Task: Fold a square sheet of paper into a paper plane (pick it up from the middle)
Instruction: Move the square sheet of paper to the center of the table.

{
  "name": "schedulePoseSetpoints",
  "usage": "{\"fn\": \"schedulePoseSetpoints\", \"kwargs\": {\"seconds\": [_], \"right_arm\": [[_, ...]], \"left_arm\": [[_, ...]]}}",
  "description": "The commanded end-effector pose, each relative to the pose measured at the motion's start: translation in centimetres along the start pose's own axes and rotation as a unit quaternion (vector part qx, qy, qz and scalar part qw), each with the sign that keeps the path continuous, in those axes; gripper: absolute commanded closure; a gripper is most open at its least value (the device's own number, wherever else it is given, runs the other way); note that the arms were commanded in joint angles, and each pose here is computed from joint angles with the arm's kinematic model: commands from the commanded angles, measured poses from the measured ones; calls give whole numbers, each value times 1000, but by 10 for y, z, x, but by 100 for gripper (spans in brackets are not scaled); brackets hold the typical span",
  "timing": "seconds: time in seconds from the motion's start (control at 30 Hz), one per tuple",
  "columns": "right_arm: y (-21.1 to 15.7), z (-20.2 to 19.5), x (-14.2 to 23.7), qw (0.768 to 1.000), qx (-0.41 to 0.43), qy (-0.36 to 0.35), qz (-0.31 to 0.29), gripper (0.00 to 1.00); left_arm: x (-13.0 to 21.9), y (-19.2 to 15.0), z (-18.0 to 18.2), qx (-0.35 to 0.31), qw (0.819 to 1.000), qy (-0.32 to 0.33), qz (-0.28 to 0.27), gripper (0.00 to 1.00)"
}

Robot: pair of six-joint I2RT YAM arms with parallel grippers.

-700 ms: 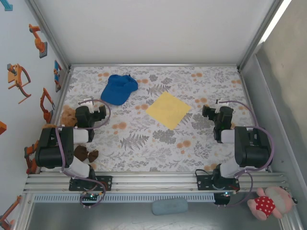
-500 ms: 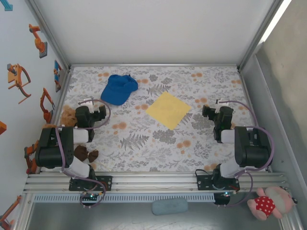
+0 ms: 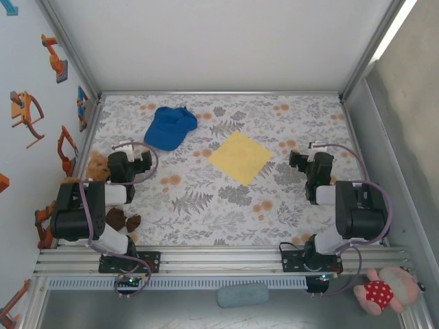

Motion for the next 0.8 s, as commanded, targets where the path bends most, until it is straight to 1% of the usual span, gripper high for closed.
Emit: {"fn": "schedulePoseSetpoints", "kwargs": {"seconds": [0.0, 0.47, 0.53, 0.6, 0.63, 0.67, 0.7, 0.77], "right_arm": [[8, 2, -3, 1000, 5, 6, -9, 1], [8, 1, -2, 1000, 6, 4, -10, 1], [12, 6, 0, 1000, 9, 14, -13, 0], [22, 10, 7, 1000, 9, 18, -17, 0], [26, 11, 9, 1000, 11, 19, -16, 0], [31, 14, 12, 1000, 14, 22, -13, 0], [33, 16, 14, 1000, 16, 24, -5, 0], [49, 21, 22, 1000, 4, 21, -3, 0]], "left_arm": [[-2, 8, 1, -7, 1000, 3, -9, 4], [-1, 9, 1, -8, 1000, 3, -13, 4], [1, 16, -2, -15, 1000, -8, -19, 4], [6, 26, 1, -18, 1000, 3, -7, 4], [8, 25, 3, -18, 1000, 6, 9, 4], [11, 34, 6, -16, 1000, 11, 14, 4], [14, 36, 7, -13, 999, 14, 30, 4], [22, 47, 10, 8, 999, 22, 45, 4]]}}
Point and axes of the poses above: each hand's point on the last joint's axis, 136 mm out from that joint toward the fingers, its own x axis back along the fingers, its own z axis along the line the jaws close on, y = z × x, the point moved 1 cm from there along x, back along the fingers, and after that the axes turned 15 degrees about -x, right-handed, at the moved point
